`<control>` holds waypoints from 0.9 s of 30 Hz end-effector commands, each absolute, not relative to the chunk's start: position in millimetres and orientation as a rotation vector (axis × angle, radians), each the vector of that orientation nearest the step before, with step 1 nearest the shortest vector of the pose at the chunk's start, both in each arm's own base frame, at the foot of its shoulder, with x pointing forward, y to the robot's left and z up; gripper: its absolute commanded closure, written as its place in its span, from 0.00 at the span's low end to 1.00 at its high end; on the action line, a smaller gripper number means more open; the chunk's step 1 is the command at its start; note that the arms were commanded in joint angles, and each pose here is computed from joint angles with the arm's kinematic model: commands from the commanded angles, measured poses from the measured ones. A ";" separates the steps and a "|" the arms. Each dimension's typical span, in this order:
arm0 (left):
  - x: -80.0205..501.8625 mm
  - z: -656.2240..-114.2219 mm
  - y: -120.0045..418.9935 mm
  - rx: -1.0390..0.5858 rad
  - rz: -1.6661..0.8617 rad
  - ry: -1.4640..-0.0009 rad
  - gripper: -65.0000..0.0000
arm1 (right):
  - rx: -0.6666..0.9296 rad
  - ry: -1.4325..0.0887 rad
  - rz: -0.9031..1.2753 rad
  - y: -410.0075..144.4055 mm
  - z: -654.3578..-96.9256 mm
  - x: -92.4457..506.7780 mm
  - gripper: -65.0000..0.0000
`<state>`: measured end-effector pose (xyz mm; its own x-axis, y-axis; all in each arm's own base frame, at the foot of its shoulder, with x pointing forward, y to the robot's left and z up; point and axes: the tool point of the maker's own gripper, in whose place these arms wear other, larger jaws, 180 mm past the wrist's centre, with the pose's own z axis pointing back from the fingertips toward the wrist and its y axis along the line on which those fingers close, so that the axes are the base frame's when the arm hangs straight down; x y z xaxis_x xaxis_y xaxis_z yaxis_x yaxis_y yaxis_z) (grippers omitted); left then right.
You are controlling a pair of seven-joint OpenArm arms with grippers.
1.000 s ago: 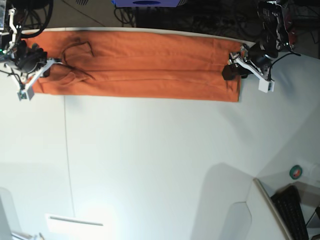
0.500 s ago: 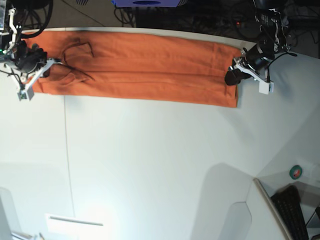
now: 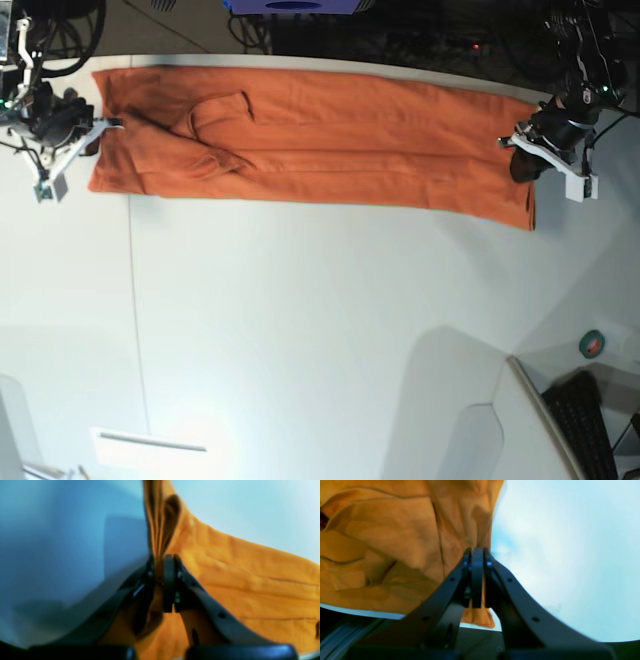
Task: Layout the t-shirt on the table in an organized manner, then fold the t-shirt properly
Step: 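Lift the strip end with the left gripper toward the right gripper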
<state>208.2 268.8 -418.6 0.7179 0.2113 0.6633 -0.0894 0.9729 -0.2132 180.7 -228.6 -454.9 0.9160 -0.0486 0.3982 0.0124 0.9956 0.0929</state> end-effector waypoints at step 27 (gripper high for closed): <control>212.7 -415.3 5.0 -0.528 -0.184 -0.613 1.00 | 0.080 -0.447 -0.021 -233.2 -447.1 189.0 1.00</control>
